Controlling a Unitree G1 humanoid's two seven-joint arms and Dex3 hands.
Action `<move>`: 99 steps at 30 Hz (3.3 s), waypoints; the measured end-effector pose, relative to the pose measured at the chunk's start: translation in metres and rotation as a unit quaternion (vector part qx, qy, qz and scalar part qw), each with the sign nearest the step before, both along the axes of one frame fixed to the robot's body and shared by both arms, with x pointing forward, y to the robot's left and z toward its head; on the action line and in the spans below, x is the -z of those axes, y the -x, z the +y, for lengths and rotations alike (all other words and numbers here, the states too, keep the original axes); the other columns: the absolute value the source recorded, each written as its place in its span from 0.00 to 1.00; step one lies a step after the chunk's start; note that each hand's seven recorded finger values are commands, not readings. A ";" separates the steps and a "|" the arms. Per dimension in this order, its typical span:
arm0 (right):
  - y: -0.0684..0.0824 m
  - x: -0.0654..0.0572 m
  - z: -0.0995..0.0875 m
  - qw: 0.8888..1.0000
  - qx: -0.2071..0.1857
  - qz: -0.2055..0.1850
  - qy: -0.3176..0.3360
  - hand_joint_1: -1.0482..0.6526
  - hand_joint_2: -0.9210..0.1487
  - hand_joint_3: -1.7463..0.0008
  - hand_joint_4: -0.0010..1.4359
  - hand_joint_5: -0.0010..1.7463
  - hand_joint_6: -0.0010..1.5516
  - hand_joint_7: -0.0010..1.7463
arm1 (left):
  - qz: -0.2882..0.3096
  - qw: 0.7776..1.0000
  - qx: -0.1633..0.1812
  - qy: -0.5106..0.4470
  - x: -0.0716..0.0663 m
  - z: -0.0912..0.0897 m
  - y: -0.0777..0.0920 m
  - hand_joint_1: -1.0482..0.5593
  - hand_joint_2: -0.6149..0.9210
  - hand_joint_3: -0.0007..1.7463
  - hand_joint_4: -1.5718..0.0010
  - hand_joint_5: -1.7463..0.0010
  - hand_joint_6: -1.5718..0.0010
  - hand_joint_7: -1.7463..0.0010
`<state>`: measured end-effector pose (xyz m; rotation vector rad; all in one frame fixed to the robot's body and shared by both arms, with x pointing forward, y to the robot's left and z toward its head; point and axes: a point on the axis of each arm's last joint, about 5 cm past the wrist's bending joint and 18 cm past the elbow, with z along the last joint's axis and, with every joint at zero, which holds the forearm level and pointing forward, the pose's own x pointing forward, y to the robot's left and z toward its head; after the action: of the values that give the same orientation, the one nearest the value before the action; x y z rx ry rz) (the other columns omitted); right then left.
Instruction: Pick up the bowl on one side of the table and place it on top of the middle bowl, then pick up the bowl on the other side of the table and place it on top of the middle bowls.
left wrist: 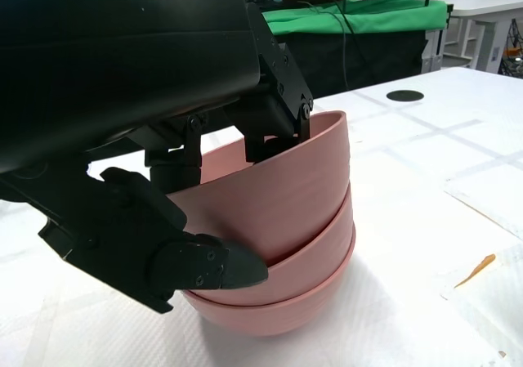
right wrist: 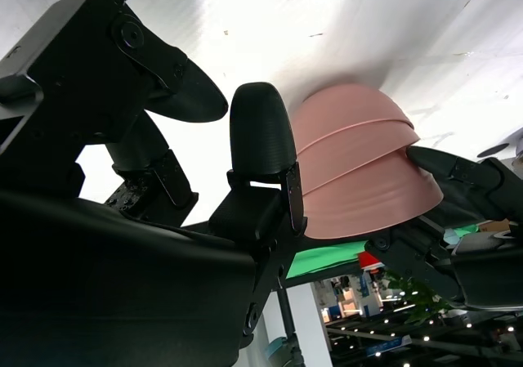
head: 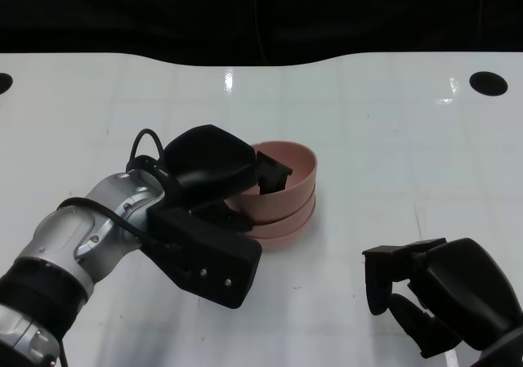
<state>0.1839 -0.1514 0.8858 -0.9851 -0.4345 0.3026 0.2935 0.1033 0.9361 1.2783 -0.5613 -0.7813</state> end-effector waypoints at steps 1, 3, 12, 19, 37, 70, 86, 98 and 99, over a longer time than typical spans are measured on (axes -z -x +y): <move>0.000 0.000 0.000 1.000 0.000 0.000 0.000 0.54 0.67 0.17 0.67 1.00 0.52 0.89 | -0.002 1.000 0.000 -0.005 0.001 0.000 0.000 0.46 0.97 0.18 0.59 0.37 0.55 0.63; 0.000 0.000 0.000 1.000 0.000 0.000 0.000 0.54 0.67 0.17 0.67 1.00 0.53 0.87 | -0.008 1.000 -0.004 -0.024 0.003 -0.002 0.000 0.44 0.99 0.12 0.64 0.45 0.55 0.82; 0.000 0.000 0.000 1.000 0.003 0.003 0.002 0.54 0.66 0.18 0.66 1.00 0.53 0.87 | -0.004 0.998 -0.002 -0.059 0.004 -0.006 -0.001 0.34 1.00 0.07 0.75 0.71 0.64 1.00; 0.000 0.000 0.000 1.000 0.003 0.002 0.002 0.54 0.66 0.19 0.67 1.00 0.53 0.88 | 0.026 0.997 0.008 -0.077 -0.002 -0.007 -0.001 0.27 1.00 0.11 0.80 0.78 0.70 1.00; -0.001 0.000 0.000 1.000 0.004 0.006 0.005 0.54 0.66 0.18 0.67 1.00 0.54 0.86 | 0.011 0.999 0.001 -0.052 -0.022 0.008 0.008 0.19 1.00 0.16 0.90 0.81 0.81 1.00; -0.001 -0.001 0.000 1.000 0.004 0.006 0.005 0.54 0.67 0.18 0.67 1.00 0.52 0.88 | -0.033 0.962 -0.063 0.263 0.012 0.091 0.061 0.47 1.00 0.14 0.59 0.44 0.44 0.85; -0.001 -0.001 -0.001 1.000 0.001 0.005 0.002 0.54 0.68 0.17 0.67 1.00 0.53 0.87 | 0.130 0.913 -0.104 0.372 0.032 0.107 0.098 0.55 0.78 0.51 0.50 0.18 0.46 0.39; -0.001 -0.002 -0.002 1.000 0.002 0.012 0.004 0.55 0.68 0.18 0.67 1.00 0.53 0.86 | 0.233 0.864 -0.151 0.421 0.042 0.105 0.121 0.60 0.70 0.73 0.48 0.04 0.50 0.19; -0.001 -0.002 -0.002 1.000 0.001 0.013 0.004 0.55 0.67 0.18 0.67 1.00 0.53 0.85 | 0.235 0.861 -0.153 0.424 0.041 0.105 0.121 0.60 0.71 0.73 0.48 0.03 0.52 0.16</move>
<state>0.1847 -0.1535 0.8874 -0.9883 -0.4089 0.3143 0.1728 0.2082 0.8948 0.3135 -0.2299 -0.4530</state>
